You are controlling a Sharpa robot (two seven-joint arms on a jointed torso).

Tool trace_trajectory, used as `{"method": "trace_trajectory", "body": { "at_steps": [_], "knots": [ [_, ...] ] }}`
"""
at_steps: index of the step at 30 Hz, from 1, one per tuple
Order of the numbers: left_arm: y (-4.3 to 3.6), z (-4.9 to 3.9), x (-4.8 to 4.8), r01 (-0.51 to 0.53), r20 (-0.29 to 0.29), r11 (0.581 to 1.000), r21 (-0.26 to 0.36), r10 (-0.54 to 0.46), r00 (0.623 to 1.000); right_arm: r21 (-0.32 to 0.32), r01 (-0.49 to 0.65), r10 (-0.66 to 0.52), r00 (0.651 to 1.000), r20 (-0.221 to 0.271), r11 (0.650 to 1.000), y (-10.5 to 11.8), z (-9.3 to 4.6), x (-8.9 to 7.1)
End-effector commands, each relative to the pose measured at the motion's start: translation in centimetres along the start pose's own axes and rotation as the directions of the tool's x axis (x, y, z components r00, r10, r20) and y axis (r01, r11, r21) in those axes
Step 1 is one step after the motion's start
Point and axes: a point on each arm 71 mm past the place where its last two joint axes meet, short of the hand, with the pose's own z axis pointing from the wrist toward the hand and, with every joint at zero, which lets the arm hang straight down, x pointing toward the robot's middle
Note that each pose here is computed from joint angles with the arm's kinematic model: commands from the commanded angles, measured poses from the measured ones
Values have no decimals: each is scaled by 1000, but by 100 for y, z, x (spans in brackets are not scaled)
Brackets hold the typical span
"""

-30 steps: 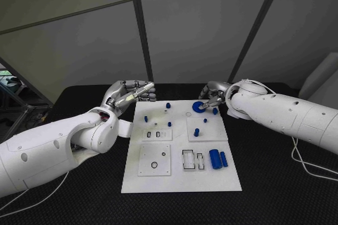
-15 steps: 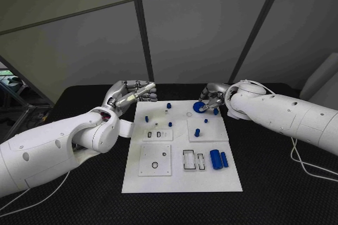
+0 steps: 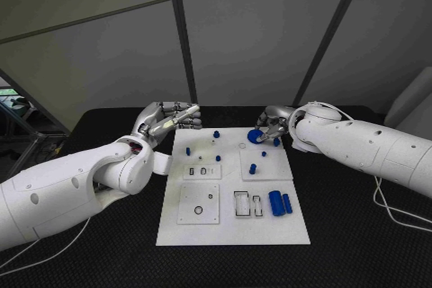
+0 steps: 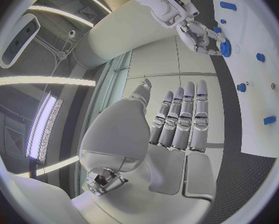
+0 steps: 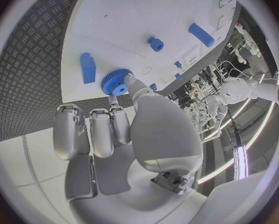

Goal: Assemble the parts on the task board

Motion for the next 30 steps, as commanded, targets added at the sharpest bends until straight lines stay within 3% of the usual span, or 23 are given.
{"method": "trace_trajectory", "body": {
  "at_steps": [1,14,30],
  "knots": [
    [-14,4,16,-2,-12,1000,9,2,1000,-9,17,-17,1000,-10,1000,17,5,13],
    [-13,1,12,-2,-12,1000,5,2,1000,-29,57,-55,997,53,998,73,20,-1],
    [-11,-5,14,1,-20,1000,-3,-1,1000,-38,67,-65,996,58,997,106,20,11]
  ]
}}
